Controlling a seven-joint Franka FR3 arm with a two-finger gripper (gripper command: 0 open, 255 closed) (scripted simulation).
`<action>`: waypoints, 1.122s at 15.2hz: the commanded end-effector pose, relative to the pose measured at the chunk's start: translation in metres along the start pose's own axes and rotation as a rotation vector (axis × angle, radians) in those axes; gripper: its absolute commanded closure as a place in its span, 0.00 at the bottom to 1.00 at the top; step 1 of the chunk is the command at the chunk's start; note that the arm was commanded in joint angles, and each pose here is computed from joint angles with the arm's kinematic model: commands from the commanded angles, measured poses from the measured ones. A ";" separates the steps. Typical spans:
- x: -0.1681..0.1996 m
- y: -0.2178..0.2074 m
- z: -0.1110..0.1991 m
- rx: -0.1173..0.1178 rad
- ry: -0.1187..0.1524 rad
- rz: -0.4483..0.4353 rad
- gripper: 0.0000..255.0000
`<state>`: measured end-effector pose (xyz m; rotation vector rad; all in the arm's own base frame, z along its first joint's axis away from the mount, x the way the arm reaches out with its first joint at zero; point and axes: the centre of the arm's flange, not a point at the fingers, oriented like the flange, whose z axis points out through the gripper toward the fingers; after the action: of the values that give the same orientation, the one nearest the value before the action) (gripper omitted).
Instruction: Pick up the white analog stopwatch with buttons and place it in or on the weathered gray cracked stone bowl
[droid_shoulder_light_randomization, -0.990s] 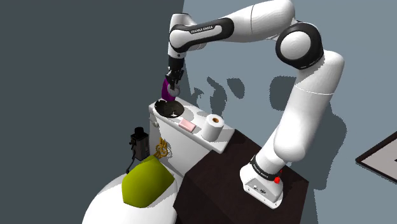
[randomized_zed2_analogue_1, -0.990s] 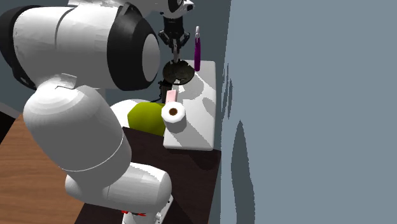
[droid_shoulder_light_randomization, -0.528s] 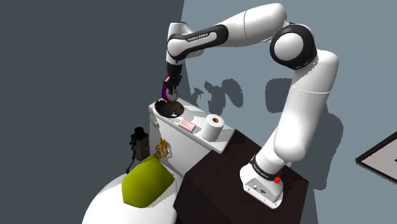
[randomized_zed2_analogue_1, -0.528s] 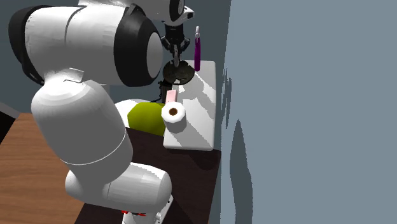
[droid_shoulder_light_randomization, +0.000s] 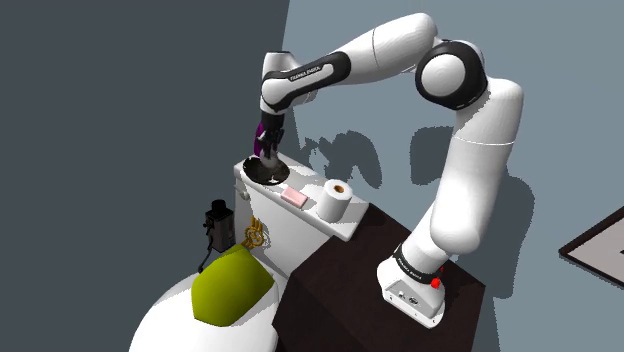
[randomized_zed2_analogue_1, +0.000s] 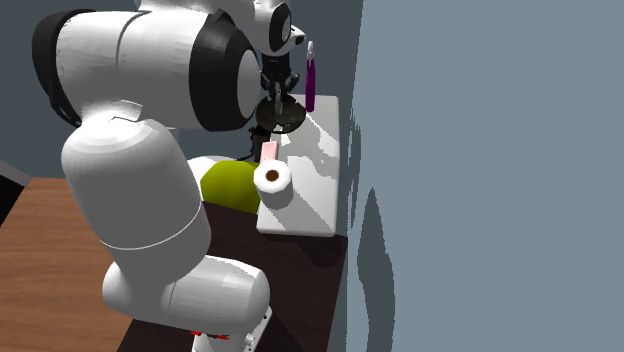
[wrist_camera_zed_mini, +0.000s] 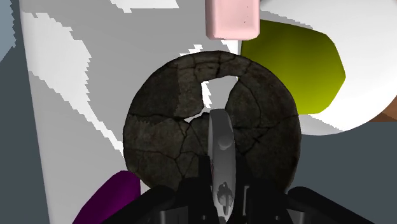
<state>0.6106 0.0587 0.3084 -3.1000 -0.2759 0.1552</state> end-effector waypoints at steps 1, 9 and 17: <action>0.001 0.000 0.003 0.000 0.001 0.000 1.00; 0.001 0.000 0.003 0.000 0.001 0.000 0.00; 0.001 0.000 -0.047 0.000 0.001 0.000 0.00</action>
<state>0.6153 0.0587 0.3433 -3.1003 -0.2759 0.1515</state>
